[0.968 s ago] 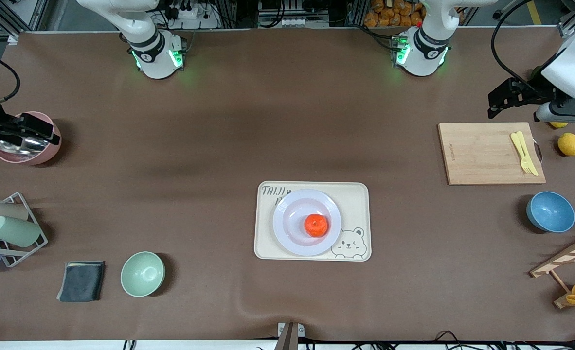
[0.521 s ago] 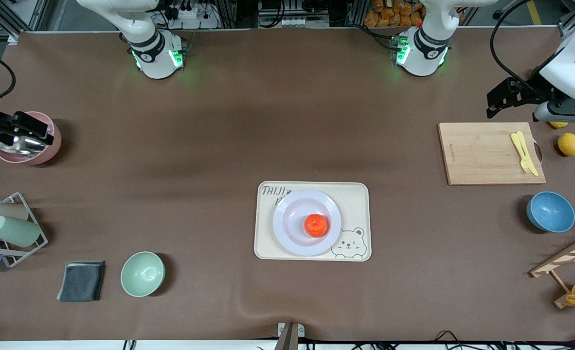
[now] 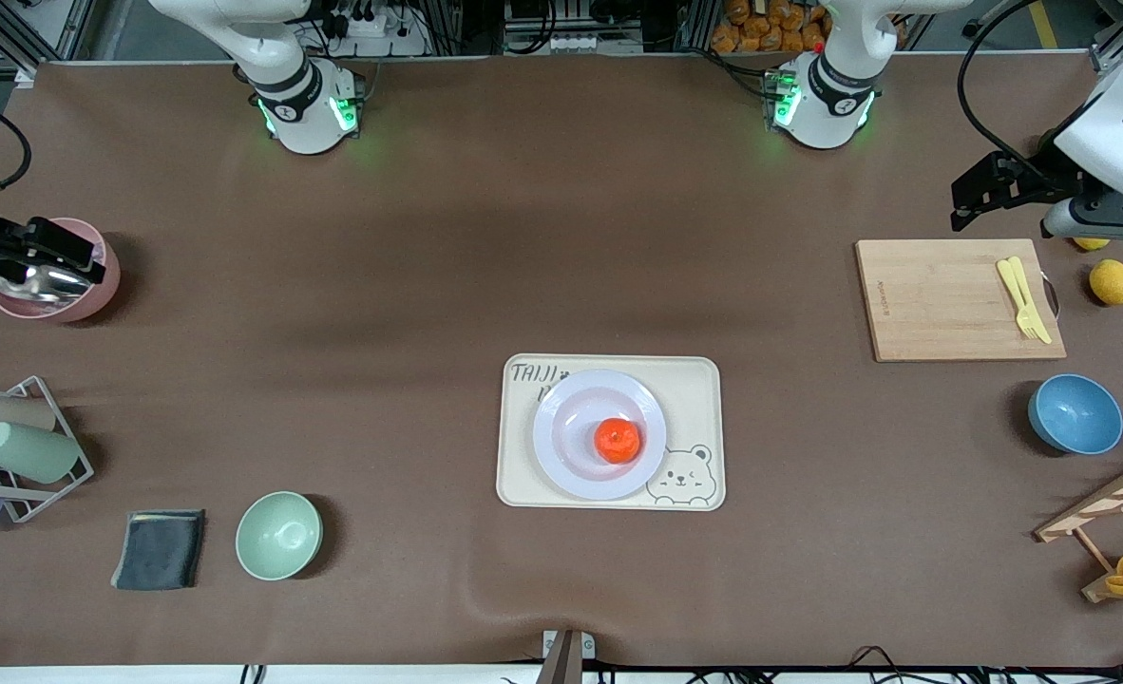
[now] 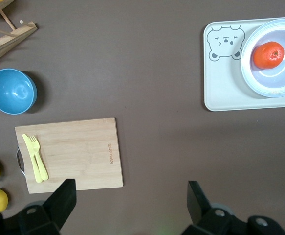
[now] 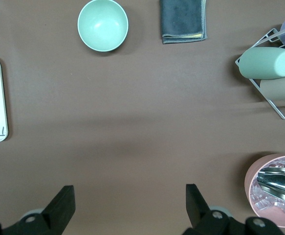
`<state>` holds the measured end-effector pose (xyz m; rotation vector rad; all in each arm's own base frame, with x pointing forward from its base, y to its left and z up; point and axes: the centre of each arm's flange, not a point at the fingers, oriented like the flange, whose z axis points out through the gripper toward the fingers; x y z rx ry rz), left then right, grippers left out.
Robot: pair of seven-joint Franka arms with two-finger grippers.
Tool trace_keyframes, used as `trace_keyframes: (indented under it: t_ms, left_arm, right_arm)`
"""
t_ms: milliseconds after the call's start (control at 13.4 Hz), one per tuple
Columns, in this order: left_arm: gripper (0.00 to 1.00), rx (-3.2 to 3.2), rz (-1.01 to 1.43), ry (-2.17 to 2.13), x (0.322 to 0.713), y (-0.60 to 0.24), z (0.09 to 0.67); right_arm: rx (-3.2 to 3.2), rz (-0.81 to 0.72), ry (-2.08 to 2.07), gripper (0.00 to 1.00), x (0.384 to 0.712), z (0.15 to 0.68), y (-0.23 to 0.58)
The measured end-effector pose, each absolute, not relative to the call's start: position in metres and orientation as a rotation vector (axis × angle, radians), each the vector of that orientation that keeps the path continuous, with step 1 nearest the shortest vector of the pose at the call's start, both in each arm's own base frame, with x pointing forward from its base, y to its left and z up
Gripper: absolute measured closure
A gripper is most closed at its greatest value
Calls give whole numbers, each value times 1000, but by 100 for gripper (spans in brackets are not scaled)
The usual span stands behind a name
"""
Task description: Place orange and plate with both arms
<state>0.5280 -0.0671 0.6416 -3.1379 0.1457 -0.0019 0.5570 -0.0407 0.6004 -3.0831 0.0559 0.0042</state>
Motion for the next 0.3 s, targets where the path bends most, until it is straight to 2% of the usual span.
trace_keyframes:
  t_ms: [298]
  left_arm:
    - [0,-3138,-2,146,528,-67,642]
  right_arm:
    - [-3083,7,43,0,557,600,-35]
